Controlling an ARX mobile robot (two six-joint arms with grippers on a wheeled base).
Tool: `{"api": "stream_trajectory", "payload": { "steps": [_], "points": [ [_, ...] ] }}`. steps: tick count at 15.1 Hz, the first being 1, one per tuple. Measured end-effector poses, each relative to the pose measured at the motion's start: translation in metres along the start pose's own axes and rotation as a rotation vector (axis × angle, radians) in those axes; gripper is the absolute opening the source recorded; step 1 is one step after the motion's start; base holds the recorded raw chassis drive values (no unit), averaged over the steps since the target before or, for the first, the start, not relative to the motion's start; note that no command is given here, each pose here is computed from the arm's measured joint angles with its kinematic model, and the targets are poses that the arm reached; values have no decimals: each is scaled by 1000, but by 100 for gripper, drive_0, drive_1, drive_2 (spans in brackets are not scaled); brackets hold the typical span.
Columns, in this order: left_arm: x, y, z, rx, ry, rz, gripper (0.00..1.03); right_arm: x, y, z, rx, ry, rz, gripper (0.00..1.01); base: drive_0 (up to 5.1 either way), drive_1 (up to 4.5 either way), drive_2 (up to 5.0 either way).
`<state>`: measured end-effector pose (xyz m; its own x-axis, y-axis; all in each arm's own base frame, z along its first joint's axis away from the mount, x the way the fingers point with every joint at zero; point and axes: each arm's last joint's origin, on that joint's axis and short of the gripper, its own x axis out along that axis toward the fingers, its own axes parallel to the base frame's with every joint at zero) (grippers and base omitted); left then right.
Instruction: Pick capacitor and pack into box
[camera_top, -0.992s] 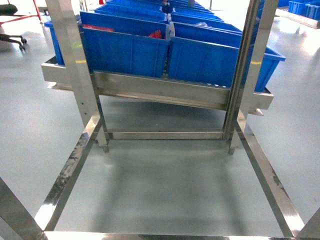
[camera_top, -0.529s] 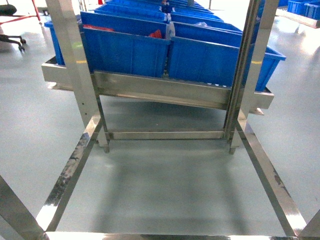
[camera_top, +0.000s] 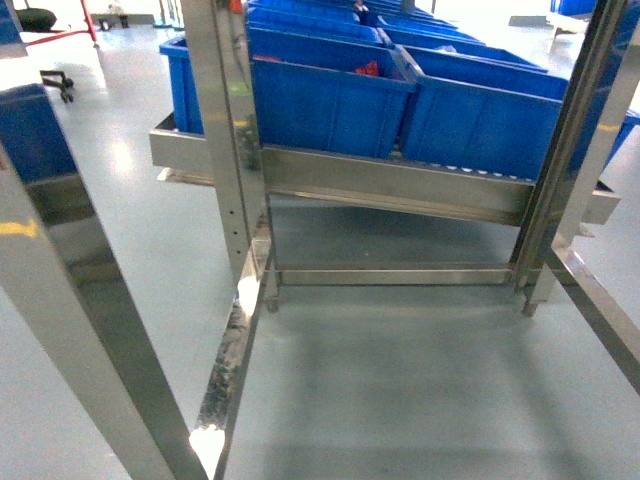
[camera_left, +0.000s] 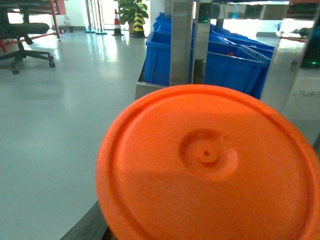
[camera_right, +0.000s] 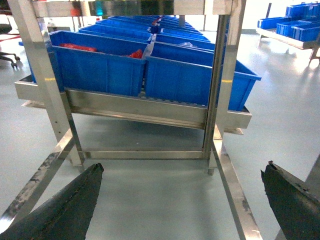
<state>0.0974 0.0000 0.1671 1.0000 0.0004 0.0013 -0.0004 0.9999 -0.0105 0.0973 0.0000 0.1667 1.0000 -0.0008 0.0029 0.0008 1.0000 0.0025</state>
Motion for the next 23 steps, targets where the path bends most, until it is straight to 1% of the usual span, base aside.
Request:
{"api": "stream_trajectory", "payload": {
  "steps": [23],
  "points": [
    [0, 0, 0, 0, 0, 0, 44, 0, 0, 0, 0, 3, 1, 98, -497, 245, 245]
  ]
}}
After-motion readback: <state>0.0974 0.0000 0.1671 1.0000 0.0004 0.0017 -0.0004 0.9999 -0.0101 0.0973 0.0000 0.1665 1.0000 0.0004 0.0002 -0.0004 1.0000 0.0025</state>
